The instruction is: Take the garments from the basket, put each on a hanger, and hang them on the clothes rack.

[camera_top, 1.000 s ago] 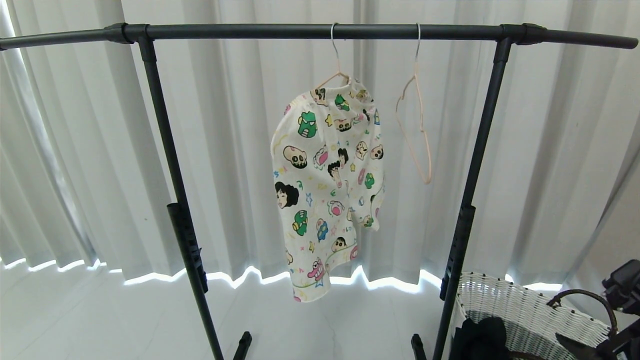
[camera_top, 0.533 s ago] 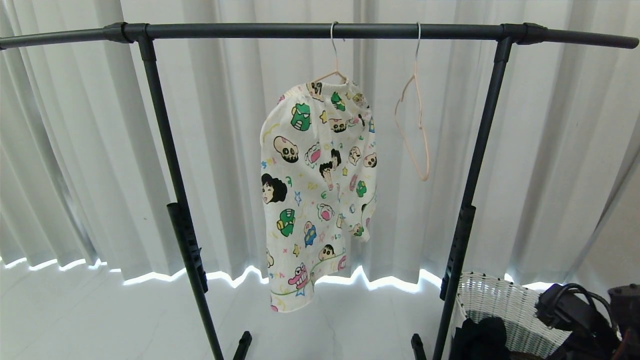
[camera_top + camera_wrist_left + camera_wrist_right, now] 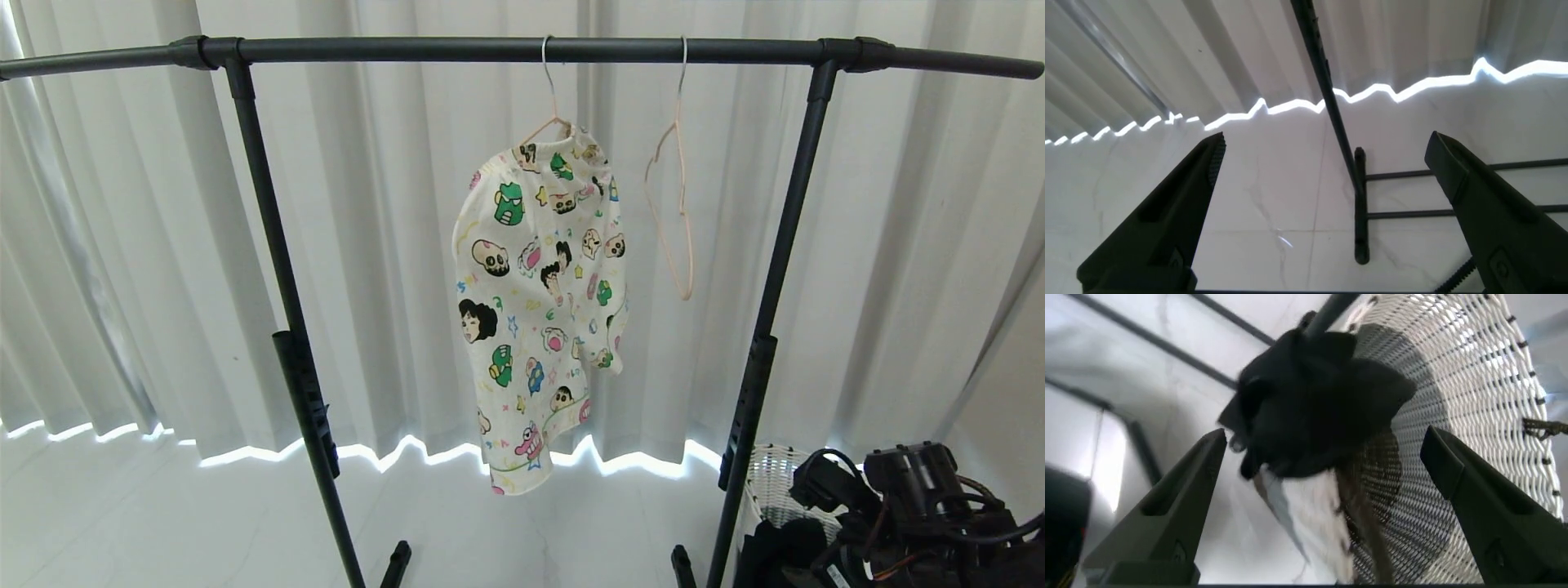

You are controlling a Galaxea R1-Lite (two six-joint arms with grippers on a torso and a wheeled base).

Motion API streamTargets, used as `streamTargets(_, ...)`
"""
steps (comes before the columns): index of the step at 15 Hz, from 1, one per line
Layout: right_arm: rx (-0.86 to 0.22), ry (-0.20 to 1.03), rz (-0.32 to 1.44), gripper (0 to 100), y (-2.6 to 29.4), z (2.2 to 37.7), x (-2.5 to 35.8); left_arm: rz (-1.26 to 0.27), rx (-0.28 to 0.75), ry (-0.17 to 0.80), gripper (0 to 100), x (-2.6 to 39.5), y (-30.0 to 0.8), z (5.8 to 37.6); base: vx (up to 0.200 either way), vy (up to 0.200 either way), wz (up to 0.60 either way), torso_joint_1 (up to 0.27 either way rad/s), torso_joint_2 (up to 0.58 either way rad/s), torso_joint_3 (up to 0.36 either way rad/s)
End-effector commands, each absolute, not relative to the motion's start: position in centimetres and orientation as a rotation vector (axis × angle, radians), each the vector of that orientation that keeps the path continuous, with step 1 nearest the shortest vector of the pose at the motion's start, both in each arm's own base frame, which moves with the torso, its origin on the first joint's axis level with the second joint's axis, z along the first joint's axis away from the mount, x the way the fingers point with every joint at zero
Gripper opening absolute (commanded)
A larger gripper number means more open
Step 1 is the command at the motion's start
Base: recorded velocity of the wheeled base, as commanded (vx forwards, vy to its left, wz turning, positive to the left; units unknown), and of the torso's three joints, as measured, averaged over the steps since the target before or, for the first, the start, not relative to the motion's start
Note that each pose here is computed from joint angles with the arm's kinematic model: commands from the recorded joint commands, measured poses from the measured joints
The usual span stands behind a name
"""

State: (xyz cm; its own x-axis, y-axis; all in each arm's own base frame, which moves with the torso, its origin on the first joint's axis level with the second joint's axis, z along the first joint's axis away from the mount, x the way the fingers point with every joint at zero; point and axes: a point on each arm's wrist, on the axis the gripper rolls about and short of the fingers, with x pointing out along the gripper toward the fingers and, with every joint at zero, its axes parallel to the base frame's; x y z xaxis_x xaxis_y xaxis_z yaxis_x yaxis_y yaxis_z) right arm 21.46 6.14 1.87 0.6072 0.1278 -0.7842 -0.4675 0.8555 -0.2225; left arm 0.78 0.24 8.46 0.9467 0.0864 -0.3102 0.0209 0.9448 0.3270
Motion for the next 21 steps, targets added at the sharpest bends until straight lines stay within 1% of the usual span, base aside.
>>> streamTargets(1,-0.436,0.897,0.307,100,5.6,0.4,22.6,0.037,0.334,0.326,100,0.8,0.2,8.5,0.000,0.000,0.00,0.000,0.00,0.000)
streamTargets(4,-0.420,0.908,0.266,100,4.7,0.3,23.0,0.034,0.336,0.332,100,0.8,0.2,8.5,0.000,0.000,0.00,0.000,0.00,0.000)
streamTargets(7,-0.410,0.862,0.254,100,4.6,0.3,23.4,0.033,0.339,0.332,100,0.8,0.2,8.5,0.000,0.000,0.00,0.000,0.00,0.000)
streamTargets(8,-0.413,0.868,0.254,0,4.6,0.2,23.2,0.033,0.339,0.332,100,0.8,0.2,8.5,0.000,0.000,0.00,0.000,0.00,0.000)
streamTargets(10,-0.416,0.867,0.254,0,4.5,0.3,23.0,0.034,0.339,0.331,100,0.8,0.2,8.5,0.000,0.000,0.00,0.000,0.00,0.000)
streamTargets(12,-0.420,0.831,0.228,0,4.5,1.2,23.0,0.035,0.337,0.326,100,0.8,0.2,8.5,0.000,0.000,0.00,0.000,0.00,0.000)
streamTargets(14,-0.417,0.766,0.236,0,4.6,2.8,22.2,0.032,0.337,0.321,100,0.8,0.2,8.5,0.000,0.000,0.00,0.000,0.00,0.000)
streamTargets(17,-0.422,0.649,0.271,0,5.6,5.3,21.5,0.026,0.334,0.328,100,0.8,0.2,8.5,0.000,0.000,0.00,0.000,0.00,0.000)
streamTargets(18,-0.421,0.600,0.276,0,5.8,6.9,21.3,0.025,0.334,0.324,100,0.8,0.2,8.5,0.000,0.000,0.00,0.000,0.00,0.000)
streamTargets(20,-0.424,0.587,0.291,0,6.0,10.2,20.6,0.029,0.334,0.324,100,0.8,0.2,8.5,0.000,0.000,0.00,0.000,0.00,0.000)
streamTargets(21,-0.428,0.596,0.307,0,6.1,12.0,20.3,0.030,0.334,0.322,100,0.8,0.2,8.5,-0.200,0.000,0.00,0.002,0.00,0.002)
